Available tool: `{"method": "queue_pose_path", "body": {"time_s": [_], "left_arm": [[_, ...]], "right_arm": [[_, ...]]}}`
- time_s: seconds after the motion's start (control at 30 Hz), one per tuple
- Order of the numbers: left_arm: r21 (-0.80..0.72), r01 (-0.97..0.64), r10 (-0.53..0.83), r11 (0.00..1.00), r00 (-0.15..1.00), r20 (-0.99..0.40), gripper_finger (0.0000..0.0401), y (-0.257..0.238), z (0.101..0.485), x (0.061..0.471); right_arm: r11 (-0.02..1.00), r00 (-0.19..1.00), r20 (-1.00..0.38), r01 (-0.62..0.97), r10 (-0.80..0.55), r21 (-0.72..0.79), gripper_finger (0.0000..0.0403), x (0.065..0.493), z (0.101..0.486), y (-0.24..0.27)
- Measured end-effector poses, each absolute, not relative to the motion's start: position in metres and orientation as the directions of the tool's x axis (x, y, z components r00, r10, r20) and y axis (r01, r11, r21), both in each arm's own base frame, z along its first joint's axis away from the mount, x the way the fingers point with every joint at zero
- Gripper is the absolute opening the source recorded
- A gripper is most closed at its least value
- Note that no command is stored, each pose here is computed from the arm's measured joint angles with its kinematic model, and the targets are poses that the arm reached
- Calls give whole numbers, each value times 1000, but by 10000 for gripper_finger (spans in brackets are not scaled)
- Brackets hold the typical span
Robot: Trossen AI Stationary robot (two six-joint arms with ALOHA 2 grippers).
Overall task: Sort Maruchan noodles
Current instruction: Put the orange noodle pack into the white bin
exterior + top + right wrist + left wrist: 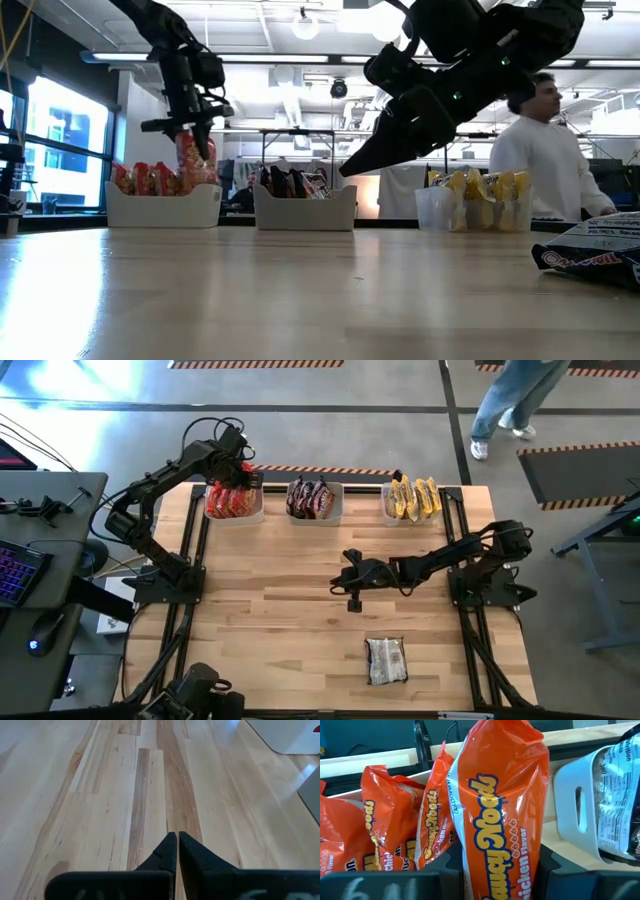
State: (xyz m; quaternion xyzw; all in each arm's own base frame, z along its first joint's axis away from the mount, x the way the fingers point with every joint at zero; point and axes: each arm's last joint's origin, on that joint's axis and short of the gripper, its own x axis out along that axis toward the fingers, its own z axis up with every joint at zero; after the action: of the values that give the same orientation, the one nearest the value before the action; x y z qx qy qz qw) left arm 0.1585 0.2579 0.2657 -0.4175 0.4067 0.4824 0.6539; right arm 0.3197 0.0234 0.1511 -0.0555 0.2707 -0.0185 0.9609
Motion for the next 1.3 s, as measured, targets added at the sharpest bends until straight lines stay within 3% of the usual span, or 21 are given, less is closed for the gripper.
{"method": "queue_pose_path", "body": {"time_s": [0.8,1.3], "left_arm": [[-156,-978,239,136,185,-953,103,254,262,157],[-190,-971,251,142,221,-942,103,257,239,152]], "right_arm": [[993,853,-519,6,-66,-117,0,320,151,23],[993,853,-518,6,-66,-117,0,320,151,23]]}}
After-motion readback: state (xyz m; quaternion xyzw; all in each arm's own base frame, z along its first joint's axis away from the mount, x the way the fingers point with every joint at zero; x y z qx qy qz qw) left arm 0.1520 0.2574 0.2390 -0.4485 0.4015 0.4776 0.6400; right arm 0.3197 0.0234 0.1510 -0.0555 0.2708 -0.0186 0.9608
